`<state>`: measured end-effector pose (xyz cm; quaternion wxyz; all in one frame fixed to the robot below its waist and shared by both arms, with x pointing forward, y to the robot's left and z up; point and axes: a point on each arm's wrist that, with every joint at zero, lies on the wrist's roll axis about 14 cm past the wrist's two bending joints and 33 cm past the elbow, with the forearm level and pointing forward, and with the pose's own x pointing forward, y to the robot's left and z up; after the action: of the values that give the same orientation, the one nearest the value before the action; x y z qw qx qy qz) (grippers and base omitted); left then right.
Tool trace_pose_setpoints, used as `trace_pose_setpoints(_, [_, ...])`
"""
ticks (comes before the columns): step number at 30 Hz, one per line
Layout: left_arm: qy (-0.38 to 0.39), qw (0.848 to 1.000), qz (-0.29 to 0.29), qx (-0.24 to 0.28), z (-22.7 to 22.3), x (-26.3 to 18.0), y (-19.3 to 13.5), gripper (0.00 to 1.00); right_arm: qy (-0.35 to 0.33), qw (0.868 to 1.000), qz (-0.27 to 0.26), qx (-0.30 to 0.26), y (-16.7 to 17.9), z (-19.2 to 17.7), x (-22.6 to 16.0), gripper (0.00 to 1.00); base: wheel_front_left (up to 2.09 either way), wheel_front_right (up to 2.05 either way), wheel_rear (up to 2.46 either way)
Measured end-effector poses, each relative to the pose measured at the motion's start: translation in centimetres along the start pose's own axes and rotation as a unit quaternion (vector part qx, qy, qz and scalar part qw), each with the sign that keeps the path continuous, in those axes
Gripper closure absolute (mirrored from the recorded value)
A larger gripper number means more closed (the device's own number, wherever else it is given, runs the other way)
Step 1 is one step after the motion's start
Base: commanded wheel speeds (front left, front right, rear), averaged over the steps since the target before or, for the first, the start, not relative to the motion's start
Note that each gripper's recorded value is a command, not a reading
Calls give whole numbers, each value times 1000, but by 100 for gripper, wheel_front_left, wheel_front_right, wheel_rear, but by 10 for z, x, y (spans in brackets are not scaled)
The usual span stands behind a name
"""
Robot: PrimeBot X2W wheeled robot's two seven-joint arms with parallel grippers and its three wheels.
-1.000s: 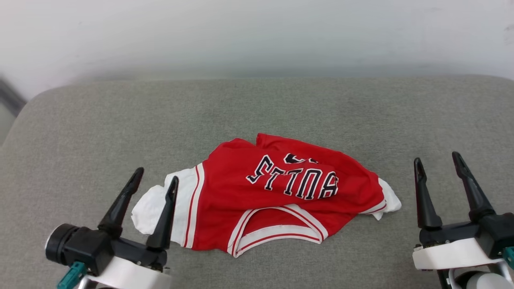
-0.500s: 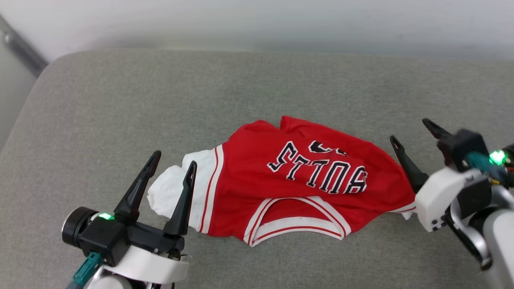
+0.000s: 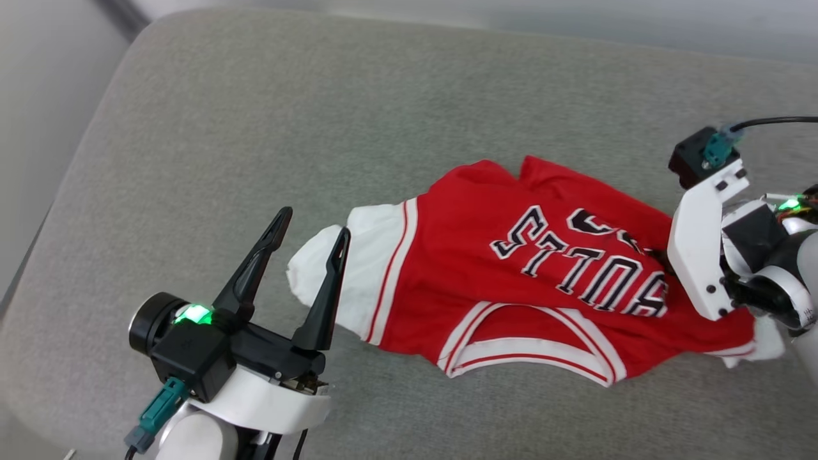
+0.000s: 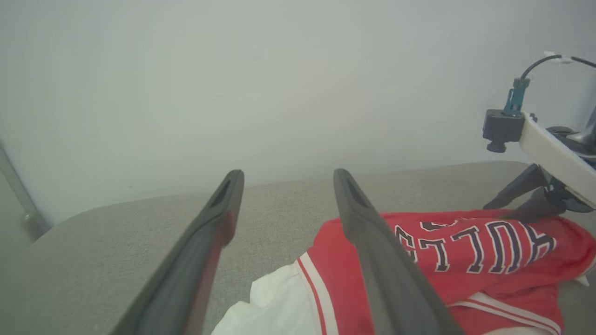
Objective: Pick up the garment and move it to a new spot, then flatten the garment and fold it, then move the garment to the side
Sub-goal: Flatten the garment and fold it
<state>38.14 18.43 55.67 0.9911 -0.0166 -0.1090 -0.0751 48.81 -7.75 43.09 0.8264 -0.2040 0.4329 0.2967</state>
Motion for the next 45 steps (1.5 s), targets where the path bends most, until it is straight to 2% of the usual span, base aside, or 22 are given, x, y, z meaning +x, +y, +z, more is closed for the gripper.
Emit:
trace_pose_setpoints(5, [11,1000,16,5,-4,-4,8,0,77,997,21,-6,3,-25,33,0,0,0,0])
trace_pose_setpoints(12, [29,999,34,9,-11,-11,17,0,96,994,50,-6,15,-30,65,0,0,0,0])
trace_pose_setpoints(13, [31,999,38,10,-12,-13,19,0,97,994,52,-11,16,-31,67,7,0,0,0])
trace_pose_setpoints(14, [32,999,41,10,-12,-14,20,0,99,993,55,-12,17,-32,70,100,0,0,0])
trace_pose_setpoints(18, [40,998,43,10,-15,-17,21,0,92,993,70,-27,27,-31,76,100,0,0,0])
trace_pose_setpoints(22, [42,998,42,9,-15,-18,21,0,48,997,60,-25,20,-17,81,100,0,0,0])
trace_pose_setpoints(25, [41,998,43,10,-14,-19,22,0,-14,999,25,-28,1,17,81,100,0,0,0])
trace_pose_setpoints(28, [39,998,46,12,-12,-20,24,0,-52,997,-19,-59,-20,43,78,100,0,0,0])
trace_pose_setpoints(30, [38,998,48,12,-11,-21,25,0,-82,993,-40,-70,-31,62,75,100,0,0,0])
trace_pose_setpoints(31, [38,998,49,12,-11,-21,25,0,-137,983,-78,-96,-49,97,66,100,0,0,0])
trace_pose_setpoints(34, [37,998,51,11,-10,-21,26,0,-174,970,-115,-125,-64,120,62,100,0,0,0])
trace_pose_setpoints(38, [38,998,54,13,-10,-22,28,0,-203,956,-142,-155,-72,137,63,100,0,0,0])
trace_pose_setpoints(41, [37,998,54,13,-10,-21,28,0,-195,957,-140,-161,-68,130,73,100,0,0,0])
trace_pose_setpoints(42, [36,998,52,13,-9,-21,26,0,-188,959,-134,-161,-63,125,78,35,0,0,0])
trace_pose_setpoints(43, [35,998,50,13,-8,-21,26,0,-187,962,-126,-153,-58,122,80,0,0,0,0])
trace_pose_setpoints(45, [33,998,49,17,-6,-22,26,0,-198,962,-118,-143,-51,123,79,0,0,0,0])
